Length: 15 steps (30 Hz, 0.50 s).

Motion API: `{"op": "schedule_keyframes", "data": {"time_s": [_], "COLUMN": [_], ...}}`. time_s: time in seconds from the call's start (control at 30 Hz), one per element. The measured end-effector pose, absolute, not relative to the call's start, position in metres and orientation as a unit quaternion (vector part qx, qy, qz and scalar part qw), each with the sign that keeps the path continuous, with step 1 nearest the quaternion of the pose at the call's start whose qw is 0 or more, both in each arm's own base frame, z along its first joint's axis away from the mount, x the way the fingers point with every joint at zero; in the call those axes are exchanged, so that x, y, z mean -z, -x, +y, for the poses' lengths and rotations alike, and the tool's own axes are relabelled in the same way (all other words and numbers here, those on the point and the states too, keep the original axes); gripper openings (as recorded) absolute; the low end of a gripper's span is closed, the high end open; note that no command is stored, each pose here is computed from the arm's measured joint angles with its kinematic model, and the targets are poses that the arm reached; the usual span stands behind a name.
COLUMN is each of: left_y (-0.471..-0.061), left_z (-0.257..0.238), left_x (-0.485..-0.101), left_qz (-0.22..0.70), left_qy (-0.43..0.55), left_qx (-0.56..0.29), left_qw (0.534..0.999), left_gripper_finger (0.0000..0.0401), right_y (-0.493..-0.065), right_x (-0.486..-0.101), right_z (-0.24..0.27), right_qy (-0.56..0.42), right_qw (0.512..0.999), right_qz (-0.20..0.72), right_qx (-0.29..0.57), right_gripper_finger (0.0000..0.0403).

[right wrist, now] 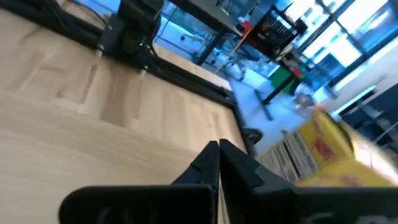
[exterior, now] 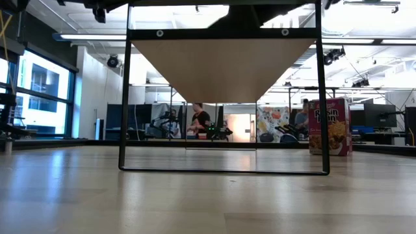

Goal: Stack cereal on shelf
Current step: Adjust the left yellow cereal box on the shelf

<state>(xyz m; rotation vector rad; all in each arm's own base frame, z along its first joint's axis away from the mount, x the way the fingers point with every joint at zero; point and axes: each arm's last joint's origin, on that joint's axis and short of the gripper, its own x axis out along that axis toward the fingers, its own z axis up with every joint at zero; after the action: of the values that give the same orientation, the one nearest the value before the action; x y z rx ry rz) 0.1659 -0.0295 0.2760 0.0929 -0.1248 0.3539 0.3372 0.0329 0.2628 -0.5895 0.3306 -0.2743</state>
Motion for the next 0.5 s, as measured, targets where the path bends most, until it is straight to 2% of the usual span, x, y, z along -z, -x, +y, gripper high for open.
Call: {"op": "schedule_keyframes", "data": {"time_s": [0.17, 0.37, 0.5], "left_y": [-0.166, -0.166, -0.166], "left_z": [-0.029, -0.029, -0.029], "left_x": [-0.276, -0.275, -0.275], "left_qz": [-0.061, -0.057, -0.057], "left_qy": [-0.046, -0.047, -0.047], "left_qx": [-0.184, -0.185, -0.186], "left_qw": [0.98, 0.98, 0.98], "left_gripper_finger": [0.0, 0.0, 0.0], "right_y": [-0.355, -0.367, -0.37], "right_x": [-0.267, -0.277, -0.273], "right_z": [0.035, 0.017, 0.011], "right_qy": [0.349, 0.35, 0.374], "right_qw": [0.902, 0.897, 0.89], "right_qz": [0.198, 0.216, 0.231], "right_qx": [0.159, 0.162, 0.124], "right_gripper_finger": [0.0, 0.0, 0.0]}}
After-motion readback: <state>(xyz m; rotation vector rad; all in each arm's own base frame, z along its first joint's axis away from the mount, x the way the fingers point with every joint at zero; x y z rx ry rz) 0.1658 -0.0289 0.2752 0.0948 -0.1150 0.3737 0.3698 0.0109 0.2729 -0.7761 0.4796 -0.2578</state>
